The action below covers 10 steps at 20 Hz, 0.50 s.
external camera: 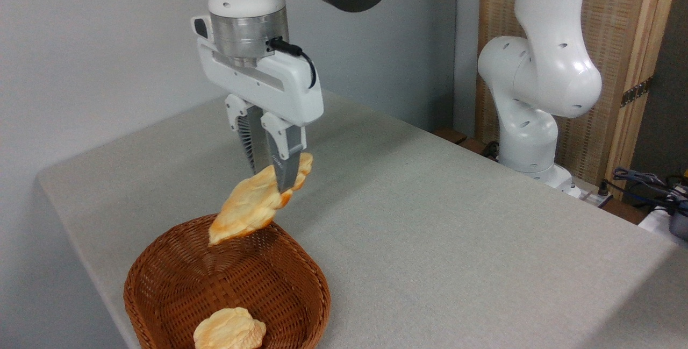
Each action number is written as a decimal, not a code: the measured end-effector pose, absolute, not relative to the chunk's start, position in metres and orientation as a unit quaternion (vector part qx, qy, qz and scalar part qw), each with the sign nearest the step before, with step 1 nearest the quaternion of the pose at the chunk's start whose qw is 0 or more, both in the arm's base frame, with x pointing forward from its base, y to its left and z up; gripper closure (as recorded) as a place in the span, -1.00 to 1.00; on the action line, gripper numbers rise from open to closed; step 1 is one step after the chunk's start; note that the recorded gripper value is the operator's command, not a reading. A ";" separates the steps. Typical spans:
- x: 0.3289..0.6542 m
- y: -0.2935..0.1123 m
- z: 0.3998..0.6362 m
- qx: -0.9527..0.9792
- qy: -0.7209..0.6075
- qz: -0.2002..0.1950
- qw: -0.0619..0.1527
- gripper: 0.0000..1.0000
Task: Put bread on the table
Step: 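Lift the long bread out of the basket and carry it over the table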
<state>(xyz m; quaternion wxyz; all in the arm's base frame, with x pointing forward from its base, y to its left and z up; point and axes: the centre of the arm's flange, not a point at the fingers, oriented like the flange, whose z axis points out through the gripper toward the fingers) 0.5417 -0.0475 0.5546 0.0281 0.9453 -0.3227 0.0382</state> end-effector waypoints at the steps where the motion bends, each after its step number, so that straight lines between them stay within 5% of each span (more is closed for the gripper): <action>1: 0.539 -0.047 0.555 0.945 -0.323 0.033 0.030 -0.04; 10: 0.485 -0.043 0.539 0.933 -0.352 -0.046 0.058 -0.12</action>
